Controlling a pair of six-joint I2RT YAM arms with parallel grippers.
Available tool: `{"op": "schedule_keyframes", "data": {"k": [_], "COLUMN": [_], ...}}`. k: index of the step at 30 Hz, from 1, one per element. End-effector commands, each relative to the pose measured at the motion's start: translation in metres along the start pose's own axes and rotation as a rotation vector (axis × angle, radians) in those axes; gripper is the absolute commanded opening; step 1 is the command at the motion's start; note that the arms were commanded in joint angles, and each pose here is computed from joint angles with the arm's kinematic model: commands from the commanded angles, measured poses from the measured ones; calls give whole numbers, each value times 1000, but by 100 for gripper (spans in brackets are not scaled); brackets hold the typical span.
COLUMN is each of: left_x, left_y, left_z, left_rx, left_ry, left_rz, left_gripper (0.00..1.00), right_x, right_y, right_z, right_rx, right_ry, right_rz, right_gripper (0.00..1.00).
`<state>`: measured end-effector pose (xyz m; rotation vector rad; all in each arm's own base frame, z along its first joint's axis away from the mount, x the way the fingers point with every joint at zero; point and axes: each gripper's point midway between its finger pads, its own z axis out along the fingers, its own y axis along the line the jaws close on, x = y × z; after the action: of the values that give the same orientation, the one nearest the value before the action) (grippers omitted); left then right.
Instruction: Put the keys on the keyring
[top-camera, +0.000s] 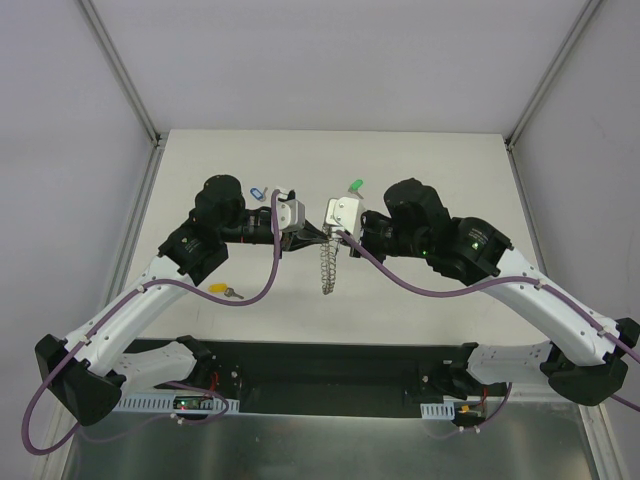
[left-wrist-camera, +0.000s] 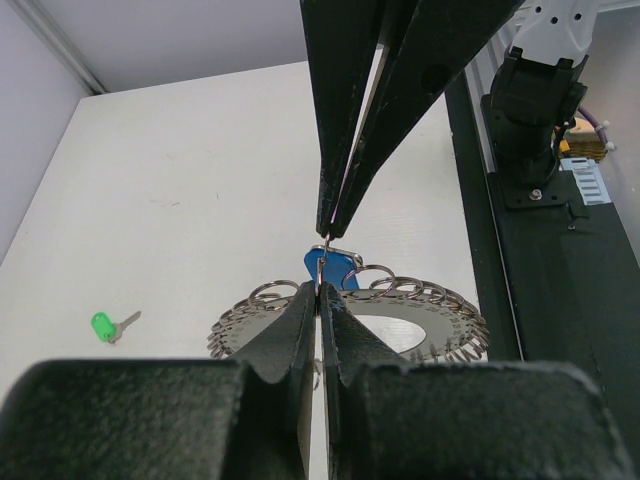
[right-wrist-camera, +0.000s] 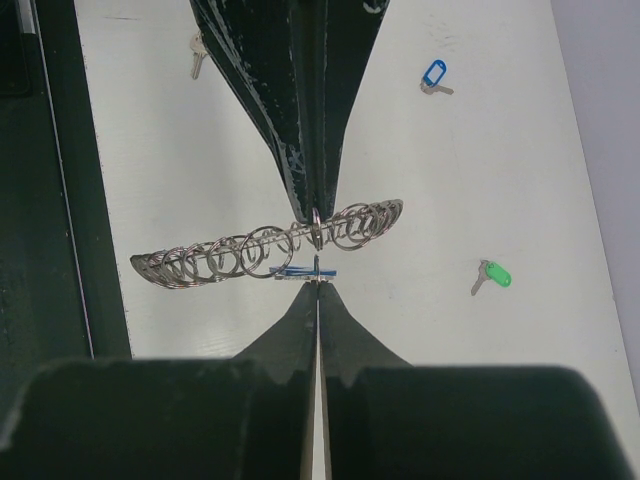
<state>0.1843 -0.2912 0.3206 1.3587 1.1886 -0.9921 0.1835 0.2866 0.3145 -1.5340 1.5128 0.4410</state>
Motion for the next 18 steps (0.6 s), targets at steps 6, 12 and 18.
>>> {"op": "schedule_keyframes", "data": {"k": [6,12,18], "left_x": [-22,-23,-21], "left_y": [-4,-4,-3], "left_z": [-3,-3,-2], "left_rx": [30,34,28], "left_ry": [-69,-72,-68], "left_rz": [76,80,79], "left_gripper": [0,0,0], "right_x": [-19,-19,-22], "right_y": [-9,-9,-7], "right_z": [-13,-11,-13], "right_rx": [44,43,29], "right_ry": [-64,-61,-74], "right_rz": [-3,-5,-9], "right_gripper": [1,1,1]}}
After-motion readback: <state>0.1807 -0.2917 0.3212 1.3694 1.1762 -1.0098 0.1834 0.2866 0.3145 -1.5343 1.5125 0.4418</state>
